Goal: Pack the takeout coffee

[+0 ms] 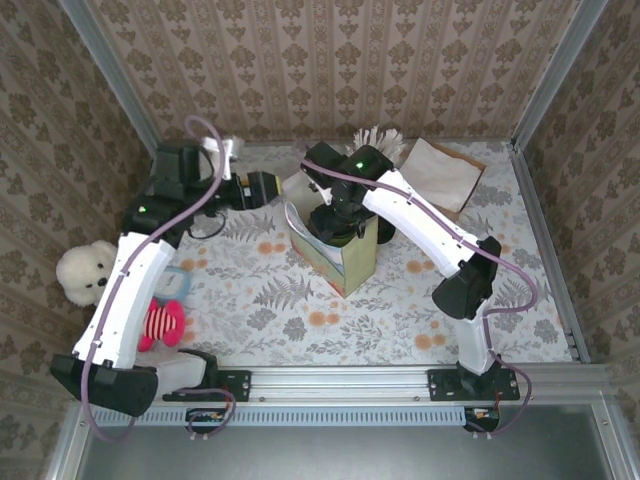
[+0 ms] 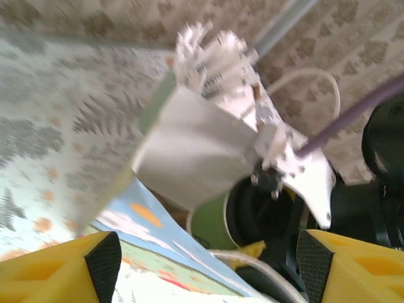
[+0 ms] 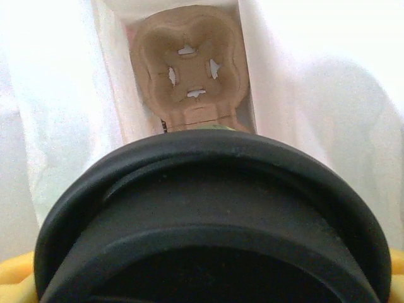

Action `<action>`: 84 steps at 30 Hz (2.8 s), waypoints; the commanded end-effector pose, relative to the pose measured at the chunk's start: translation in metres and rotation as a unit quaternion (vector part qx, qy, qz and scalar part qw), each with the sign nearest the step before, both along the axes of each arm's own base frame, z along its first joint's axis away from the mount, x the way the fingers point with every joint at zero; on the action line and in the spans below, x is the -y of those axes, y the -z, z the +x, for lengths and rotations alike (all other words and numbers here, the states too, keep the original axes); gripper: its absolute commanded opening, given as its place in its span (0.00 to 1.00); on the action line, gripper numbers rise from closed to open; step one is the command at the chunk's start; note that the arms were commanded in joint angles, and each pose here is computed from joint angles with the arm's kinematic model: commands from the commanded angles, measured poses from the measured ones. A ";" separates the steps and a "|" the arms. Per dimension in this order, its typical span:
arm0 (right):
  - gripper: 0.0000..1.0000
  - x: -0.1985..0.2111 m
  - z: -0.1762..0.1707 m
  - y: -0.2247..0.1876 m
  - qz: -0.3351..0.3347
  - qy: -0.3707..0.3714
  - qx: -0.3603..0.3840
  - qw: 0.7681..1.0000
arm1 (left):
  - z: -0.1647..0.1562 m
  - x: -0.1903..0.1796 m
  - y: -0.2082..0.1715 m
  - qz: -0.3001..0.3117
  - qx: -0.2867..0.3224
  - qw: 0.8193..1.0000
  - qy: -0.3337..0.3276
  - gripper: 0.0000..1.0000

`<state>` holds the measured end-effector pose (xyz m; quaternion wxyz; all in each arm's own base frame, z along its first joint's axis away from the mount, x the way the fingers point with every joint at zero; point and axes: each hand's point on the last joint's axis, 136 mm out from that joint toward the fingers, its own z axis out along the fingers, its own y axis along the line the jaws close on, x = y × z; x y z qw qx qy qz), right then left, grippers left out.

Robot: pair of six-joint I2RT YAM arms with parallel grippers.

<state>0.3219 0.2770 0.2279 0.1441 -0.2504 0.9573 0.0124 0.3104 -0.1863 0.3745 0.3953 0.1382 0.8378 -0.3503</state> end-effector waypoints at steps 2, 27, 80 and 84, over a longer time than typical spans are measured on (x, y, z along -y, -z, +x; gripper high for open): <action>0.55 -0.010 -0.006 0.017 -0.001 -0.029 -0.033 0.999 | 0.042 0.000 0.033 0.109 0.008 0.994 0.013 0.77; 0.54 -0.003 -0.007 0.035 -0.025 -0.035 -0.051 0.998 | 0.061 0.057 0.064 0.074 0.007 0.981 0.178 0.80; 0.53 0.022 -0.047 0.103 -0.081 0.004 -0.180 0.980 | 0.059 0.076 0.100 0.089 0.004 0.978 0.190 0.00; 0.52 0.026 -0.048 0.102 -0.089 0.006 -0.179 0.980 | 0.061 0.075 0.099 0.094 0.007 0.978 0.185 0.00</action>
